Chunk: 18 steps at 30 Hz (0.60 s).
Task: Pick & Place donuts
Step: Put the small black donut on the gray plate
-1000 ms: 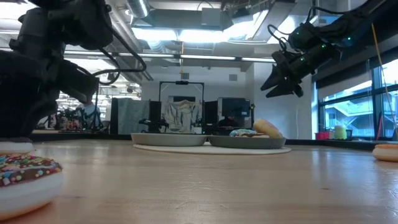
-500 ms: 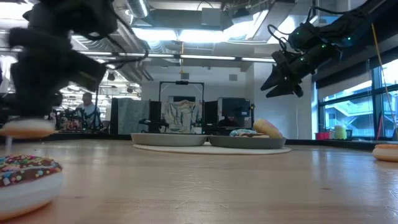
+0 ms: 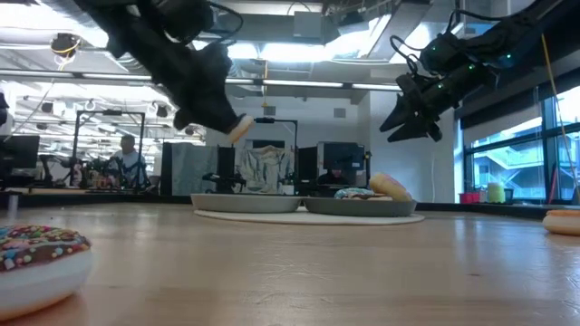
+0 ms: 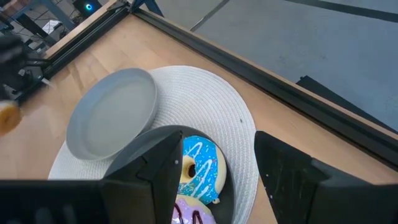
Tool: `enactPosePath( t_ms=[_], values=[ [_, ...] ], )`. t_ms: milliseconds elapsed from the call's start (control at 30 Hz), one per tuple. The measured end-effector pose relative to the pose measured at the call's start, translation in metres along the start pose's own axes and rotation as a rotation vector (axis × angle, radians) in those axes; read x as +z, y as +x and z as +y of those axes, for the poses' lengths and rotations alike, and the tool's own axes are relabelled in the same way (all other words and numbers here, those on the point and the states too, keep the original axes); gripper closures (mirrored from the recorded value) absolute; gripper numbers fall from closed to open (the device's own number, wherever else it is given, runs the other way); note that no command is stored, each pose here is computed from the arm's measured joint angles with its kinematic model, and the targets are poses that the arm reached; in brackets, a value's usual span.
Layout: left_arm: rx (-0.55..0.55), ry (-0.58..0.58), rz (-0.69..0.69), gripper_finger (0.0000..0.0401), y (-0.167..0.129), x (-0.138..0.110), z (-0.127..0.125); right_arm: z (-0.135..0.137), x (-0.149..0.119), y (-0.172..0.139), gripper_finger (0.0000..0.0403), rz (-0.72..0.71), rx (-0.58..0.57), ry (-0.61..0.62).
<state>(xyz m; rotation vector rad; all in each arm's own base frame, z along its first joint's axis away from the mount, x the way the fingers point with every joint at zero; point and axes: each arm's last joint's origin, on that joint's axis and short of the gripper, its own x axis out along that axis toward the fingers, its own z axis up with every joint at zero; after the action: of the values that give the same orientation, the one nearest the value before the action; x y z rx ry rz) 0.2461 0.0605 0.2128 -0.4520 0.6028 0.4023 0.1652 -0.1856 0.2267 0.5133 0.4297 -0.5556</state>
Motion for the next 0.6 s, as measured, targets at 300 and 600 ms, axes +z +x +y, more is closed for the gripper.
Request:
enactPosePath(
  t_ms=[300,600],
  values=[
    [0.206,0.075,0.066,0.0344,-0.019,0.040,0.032,0.000,0.000,0.000,0.0203,-0.001,0.000,-0.001],
    [0.252,0.088,0.168,0.0345,-0.003,0.057,0.052,0.000,0.000,0.000,0.0203,-0.003,-0.004,0.009]
  ],
)
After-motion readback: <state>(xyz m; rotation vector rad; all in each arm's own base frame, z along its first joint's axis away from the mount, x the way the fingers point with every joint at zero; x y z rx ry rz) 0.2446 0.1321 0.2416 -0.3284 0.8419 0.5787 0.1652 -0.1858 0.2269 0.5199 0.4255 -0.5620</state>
